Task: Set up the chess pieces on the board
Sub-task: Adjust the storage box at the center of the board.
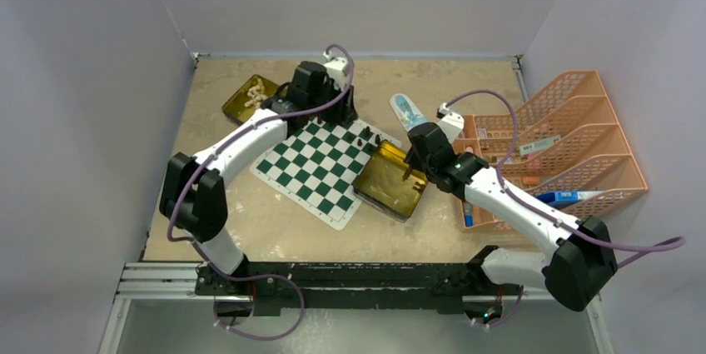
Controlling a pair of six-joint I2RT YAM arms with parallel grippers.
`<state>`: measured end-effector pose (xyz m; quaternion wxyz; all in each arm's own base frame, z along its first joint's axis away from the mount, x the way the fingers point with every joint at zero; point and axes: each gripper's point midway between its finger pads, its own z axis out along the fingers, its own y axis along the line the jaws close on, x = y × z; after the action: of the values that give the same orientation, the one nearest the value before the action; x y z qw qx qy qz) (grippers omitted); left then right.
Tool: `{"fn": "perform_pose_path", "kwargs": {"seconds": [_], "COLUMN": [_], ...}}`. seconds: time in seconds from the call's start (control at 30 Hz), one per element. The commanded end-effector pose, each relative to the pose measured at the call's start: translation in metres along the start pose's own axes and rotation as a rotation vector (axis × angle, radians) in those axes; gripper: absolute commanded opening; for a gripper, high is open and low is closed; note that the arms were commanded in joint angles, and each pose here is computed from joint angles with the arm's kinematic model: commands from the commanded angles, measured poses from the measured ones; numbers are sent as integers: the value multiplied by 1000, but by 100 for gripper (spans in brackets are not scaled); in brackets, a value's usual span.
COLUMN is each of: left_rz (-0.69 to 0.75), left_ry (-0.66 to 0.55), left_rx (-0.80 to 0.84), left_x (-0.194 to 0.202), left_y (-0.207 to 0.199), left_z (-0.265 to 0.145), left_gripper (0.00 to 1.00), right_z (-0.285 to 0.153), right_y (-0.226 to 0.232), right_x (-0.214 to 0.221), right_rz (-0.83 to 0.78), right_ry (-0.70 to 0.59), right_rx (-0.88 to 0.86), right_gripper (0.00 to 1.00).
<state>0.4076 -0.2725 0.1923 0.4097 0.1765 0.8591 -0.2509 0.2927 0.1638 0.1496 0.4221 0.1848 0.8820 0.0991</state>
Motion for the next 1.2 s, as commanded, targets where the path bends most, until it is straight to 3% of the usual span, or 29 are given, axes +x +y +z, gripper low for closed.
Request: {"fn": "perform_pose_path", "kwargs": {"seconds": [0.0, 0.17, 0.53, 0.83, 1.17], "left_rz": [19, 58, 125, 200, 285], "left_ry": [79, 90, 122, 190, 195], "left_rx": [162, 213, 154, 52, -90], "left_x": [38, 62, 90, 113, 125], "left_y": [-53, -80, -87, -88, -79], "left_z": [-10, -19, -10, 10, 28], "left_gripper": [40, 41, 43, 43, 37], "right_z": [8, 16, 26, 18, 6], "right_y": [-32, -44, -77, -73, -66], "right_x": [-7, 1, 27, 14, -5], "right_rz": [48, 75, 133, 140, 141], "right_ry": [-29, 8, 47, 6, -46], "right_rx": [105, 127, 245, 212, 168], "right_gripper": [39, 38, 37, 37, 37]}}
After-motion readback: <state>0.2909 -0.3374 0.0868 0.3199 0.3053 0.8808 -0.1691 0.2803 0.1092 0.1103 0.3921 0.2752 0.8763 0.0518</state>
